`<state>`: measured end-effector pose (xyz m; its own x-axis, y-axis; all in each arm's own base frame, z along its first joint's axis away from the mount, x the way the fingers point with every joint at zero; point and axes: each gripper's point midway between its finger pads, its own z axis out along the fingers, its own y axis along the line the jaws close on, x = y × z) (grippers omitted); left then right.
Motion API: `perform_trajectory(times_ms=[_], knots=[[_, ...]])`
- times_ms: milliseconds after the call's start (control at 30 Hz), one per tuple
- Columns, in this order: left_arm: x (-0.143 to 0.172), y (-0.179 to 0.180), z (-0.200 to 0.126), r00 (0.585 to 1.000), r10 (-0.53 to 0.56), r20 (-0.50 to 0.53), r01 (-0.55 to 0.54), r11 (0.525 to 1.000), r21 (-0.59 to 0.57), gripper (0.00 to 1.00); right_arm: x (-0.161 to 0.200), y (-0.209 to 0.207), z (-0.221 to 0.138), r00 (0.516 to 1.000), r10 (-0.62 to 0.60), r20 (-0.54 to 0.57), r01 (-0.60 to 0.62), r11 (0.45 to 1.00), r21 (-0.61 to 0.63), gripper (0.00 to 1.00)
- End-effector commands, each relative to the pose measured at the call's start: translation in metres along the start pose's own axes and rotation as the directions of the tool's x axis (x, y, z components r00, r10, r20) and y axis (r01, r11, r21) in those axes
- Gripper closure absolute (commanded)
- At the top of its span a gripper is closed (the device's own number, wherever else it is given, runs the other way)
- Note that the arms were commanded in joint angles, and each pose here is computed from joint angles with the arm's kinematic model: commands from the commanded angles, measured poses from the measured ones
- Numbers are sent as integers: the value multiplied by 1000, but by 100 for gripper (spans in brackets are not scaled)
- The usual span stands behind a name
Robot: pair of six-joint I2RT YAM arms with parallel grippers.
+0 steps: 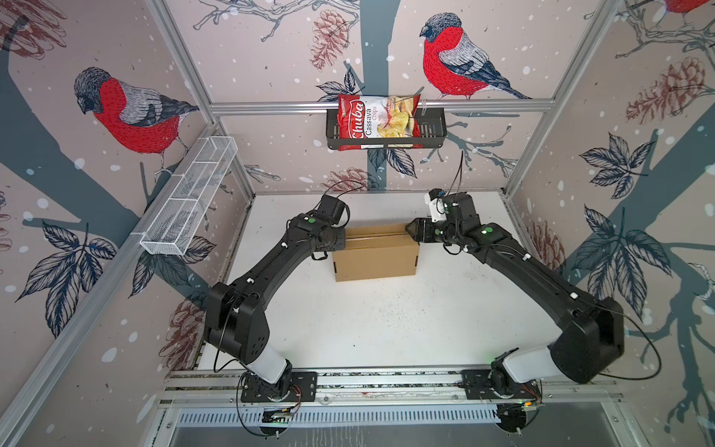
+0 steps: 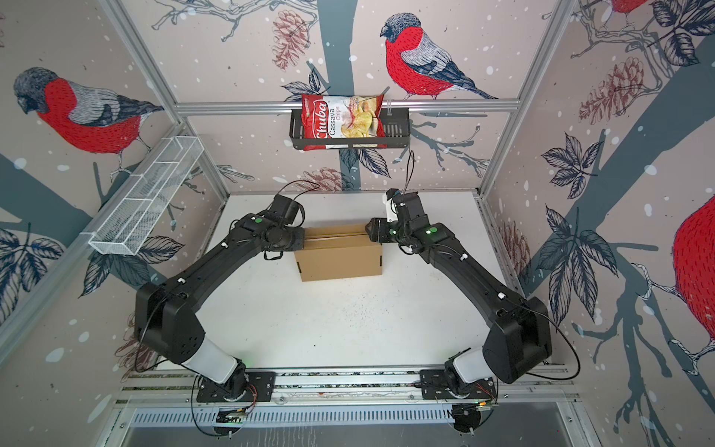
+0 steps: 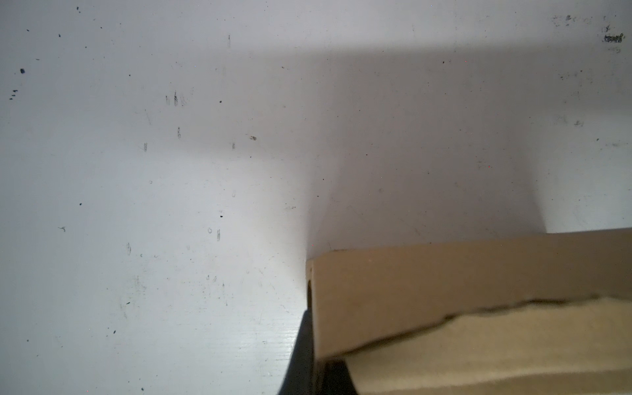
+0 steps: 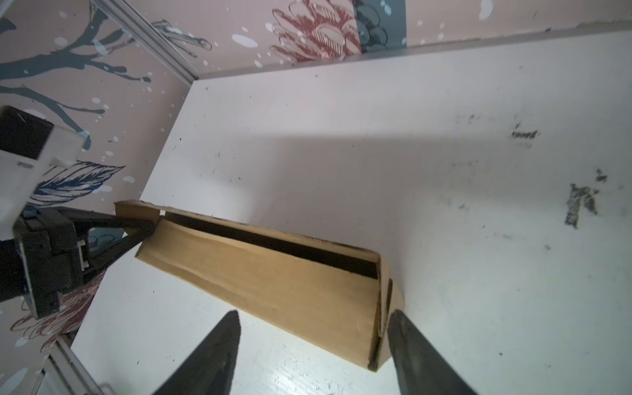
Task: Assemble paper box
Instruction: Fold and tuck the lid into the gap.
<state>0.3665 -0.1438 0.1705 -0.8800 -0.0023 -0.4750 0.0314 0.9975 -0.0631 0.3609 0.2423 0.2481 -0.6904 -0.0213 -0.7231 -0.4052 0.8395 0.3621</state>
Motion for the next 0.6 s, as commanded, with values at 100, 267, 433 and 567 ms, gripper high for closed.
perform_trajectory(times_ms=[100, 267, 433, 567], knots=[[38, 9, 3, 988, 30, -154, -34, 999, -24, 97, -36, -30, 13, 991, 92, 100, -106, 984, 146, 29], [37, 7, 1, 989, 33, -141, -35, 999, -13, 97, -36, -24, 39, 982, 177, 72, -186, 972, 141, 30], [37, 3, 1, 990, 42, -133, -42, 999, 1, 97, -12, -31, 52, 968, 243, 65, -250, 959, 135, 34], [38, 3, 2, 990, 42, -133, -43, 999, -3, 95, 3, -28, 50, 958, 278, 70, -284, 954, 96, 39]])
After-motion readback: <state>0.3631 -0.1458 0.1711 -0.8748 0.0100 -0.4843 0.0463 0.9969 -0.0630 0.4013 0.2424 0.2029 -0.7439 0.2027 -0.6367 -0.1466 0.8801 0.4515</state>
